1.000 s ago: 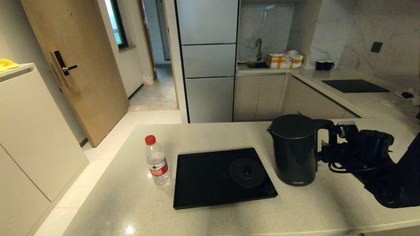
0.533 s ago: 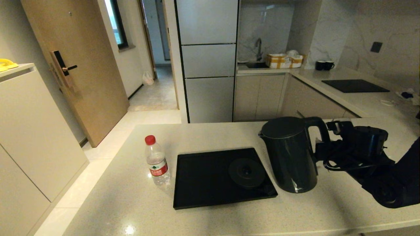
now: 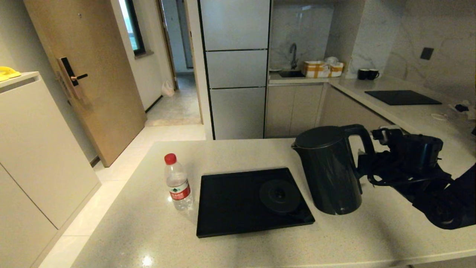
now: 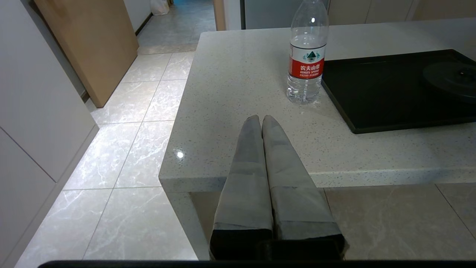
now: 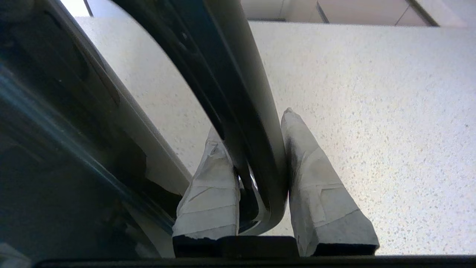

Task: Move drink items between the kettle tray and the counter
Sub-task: Return the kettle to its original position

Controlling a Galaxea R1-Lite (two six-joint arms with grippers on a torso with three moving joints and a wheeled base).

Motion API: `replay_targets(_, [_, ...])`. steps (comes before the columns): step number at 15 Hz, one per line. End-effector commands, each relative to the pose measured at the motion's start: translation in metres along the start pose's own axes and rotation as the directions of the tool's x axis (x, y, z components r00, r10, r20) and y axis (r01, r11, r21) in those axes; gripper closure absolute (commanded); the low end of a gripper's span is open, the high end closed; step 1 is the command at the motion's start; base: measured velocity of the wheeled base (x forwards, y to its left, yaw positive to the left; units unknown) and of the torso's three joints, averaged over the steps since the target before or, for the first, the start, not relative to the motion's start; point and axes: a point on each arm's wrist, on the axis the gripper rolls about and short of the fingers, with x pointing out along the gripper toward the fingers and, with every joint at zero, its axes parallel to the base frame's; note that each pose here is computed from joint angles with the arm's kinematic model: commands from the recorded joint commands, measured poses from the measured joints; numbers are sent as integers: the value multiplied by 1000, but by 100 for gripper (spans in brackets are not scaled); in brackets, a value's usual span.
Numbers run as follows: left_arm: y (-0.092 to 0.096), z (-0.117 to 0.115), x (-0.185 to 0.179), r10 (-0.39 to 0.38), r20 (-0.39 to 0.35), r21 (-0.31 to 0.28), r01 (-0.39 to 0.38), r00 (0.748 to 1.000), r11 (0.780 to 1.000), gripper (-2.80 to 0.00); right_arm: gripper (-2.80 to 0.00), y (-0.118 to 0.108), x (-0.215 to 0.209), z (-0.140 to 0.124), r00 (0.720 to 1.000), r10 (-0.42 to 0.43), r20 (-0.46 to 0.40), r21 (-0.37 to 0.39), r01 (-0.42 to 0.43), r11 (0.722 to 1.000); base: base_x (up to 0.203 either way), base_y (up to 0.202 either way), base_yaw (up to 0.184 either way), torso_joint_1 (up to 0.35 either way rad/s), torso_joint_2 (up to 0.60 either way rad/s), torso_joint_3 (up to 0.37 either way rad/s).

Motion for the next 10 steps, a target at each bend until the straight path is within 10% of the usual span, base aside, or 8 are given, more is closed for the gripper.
replay_targets(1, [0, 0, 0, 1, 1, 0, -1, 1000, 1000, 0, 0, 2, -7, 16, 999, -1, 50, 6, 1, 1000, 0, 0, 0, 0, 0, 0])
replay_targets(10, [0, 0, 0, 1, 0, 0, -1, 1000, 1000, 0, 0, 80, -9, 55, 992, 61, 108, -20, -59, 998, 0, 0, 0, 0, 0, 0])
